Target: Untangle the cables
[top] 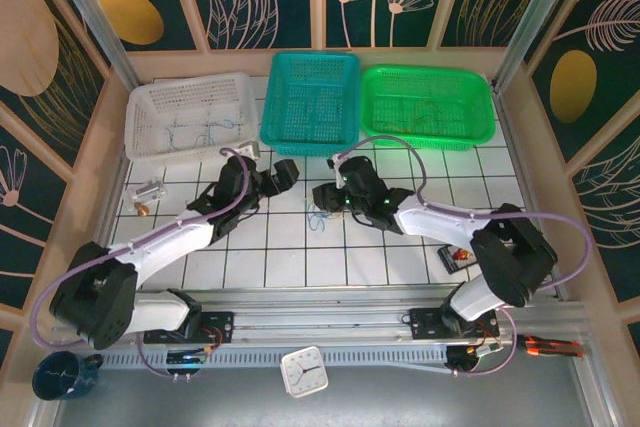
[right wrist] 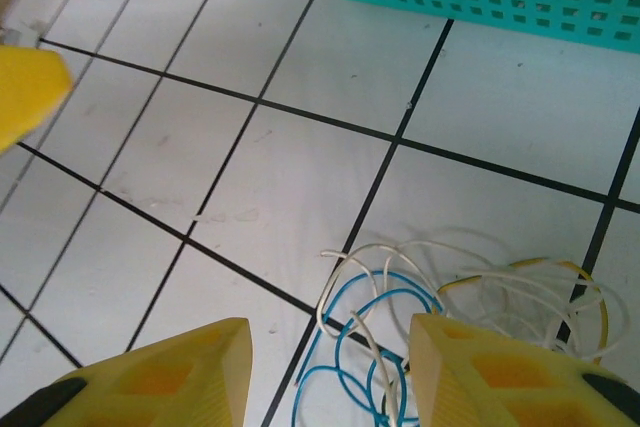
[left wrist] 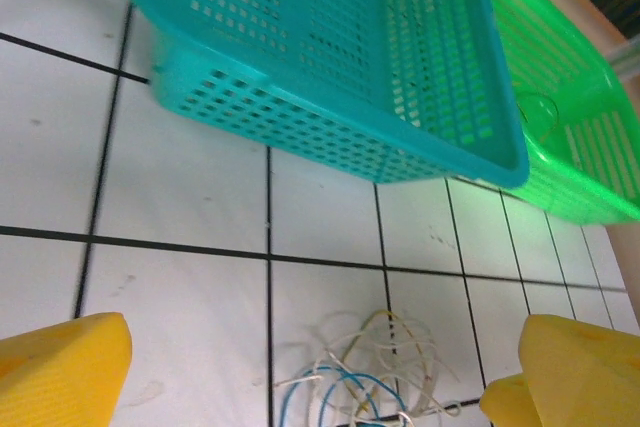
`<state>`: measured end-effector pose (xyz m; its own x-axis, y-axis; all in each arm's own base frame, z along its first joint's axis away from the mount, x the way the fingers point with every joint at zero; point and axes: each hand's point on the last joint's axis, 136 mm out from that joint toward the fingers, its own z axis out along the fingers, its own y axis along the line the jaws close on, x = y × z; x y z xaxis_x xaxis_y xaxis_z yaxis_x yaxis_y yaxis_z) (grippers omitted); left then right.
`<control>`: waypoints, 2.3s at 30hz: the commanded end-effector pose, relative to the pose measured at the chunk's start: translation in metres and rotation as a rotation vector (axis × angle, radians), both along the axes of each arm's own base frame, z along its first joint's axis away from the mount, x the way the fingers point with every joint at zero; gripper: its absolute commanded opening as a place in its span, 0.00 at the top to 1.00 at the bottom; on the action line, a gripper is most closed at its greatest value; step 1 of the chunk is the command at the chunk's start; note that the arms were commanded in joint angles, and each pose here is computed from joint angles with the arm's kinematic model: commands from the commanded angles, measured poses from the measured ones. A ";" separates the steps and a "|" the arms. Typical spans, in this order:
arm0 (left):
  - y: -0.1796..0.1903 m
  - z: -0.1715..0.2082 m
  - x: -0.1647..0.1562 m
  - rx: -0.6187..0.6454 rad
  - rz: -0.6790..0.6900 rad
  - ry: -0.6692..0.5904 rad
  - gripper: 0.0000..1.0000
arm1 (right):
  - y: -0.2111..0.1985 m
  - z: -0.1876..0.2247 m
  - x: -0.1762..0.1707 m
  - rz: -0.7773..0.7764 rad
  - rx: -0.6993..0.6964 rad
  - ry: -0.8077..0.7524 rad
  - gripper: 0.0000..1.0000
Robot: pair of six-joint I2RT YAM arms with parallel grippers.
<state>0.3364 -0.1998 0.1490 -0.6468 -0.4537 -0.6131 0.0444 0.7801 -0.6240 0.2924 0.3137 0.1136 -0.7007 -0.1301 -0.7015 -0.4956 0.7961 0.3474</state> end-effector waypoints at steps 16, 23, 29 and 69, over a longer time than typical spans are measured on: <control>0.013 0.007 -0.002 -0.059 0.016 -0.016 0.01 | 0.007 -0.032 0.023 0.001 -0.230 -0.029 0.54; 0.013 0.006 -0.002 -0.061 0.010 -0.015 0.01 | 0.006 -0.043 0.023 0.006 -0.253 -0.014 0.56; 0.013 0.005 -0.003 -0.066 0.009 -0.016 0.01 | 0.006 -0.050 0.023 0.010 -0.267 -0.006 0.69; -0.040 0.041 -0.043 -0.168 -0.380 -0.250 0.01 | -0.021 0.178 -0.007 -0.070 0.228 -0.224 1.00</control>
